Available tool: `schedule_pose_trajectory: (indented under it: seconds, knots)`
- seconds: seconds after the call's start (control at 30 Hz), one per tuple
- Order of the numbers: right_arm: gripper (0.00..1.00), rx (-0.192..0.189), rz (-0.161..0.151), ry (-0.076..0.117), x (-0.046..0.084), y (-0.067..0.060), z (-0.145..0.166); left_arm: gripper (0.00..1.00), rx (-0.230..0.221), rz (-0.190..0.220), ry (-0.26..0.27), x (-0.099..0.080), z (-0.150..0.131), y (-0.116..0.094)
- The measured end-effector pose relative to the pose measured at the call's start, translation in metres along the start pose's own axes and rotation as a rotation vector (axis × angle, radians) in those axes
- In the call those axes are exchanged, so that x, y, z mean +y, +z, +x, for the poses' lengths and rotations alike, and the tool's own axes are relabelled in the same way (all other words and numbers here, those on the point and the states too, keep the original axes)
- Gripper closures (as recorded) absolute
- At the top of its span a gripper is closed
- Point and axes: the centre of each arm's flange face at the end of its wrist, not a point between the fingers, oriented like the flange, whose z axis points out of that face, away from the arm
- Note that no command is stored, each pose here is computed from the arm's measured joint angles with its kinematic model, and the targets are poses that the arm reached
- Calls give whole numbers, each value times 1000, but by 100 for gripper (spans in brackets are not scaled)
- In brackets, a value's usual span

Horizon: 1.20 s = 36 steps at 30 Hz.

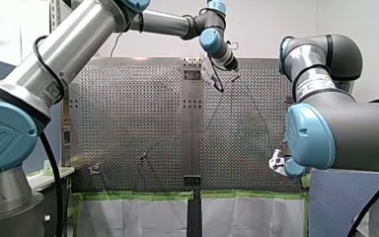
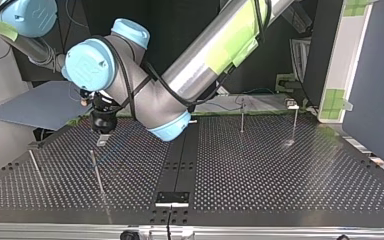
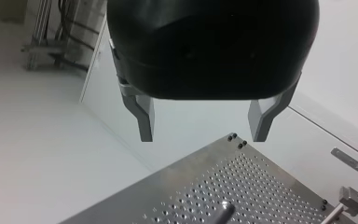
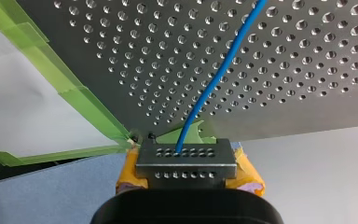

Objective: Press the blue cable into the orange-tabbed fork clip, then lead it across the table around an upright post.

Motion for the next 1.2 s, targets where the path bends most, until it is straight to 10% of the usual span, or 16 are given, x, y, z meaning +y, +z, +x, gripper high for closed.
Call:
schedule_pose_trajectory:
  seconds: [0.3,0.63,1.2]
  knots:
    - [100,-1,1,0,-1,0,0,0,-5,76,82,-2,8,8]
    - [100,0,4,-1,-3,0,-1,0,-1,70,183,10,14,13]
    - [100,-6,8,-3,-4,-1,-2,0,11,-129,389,40,11,4]
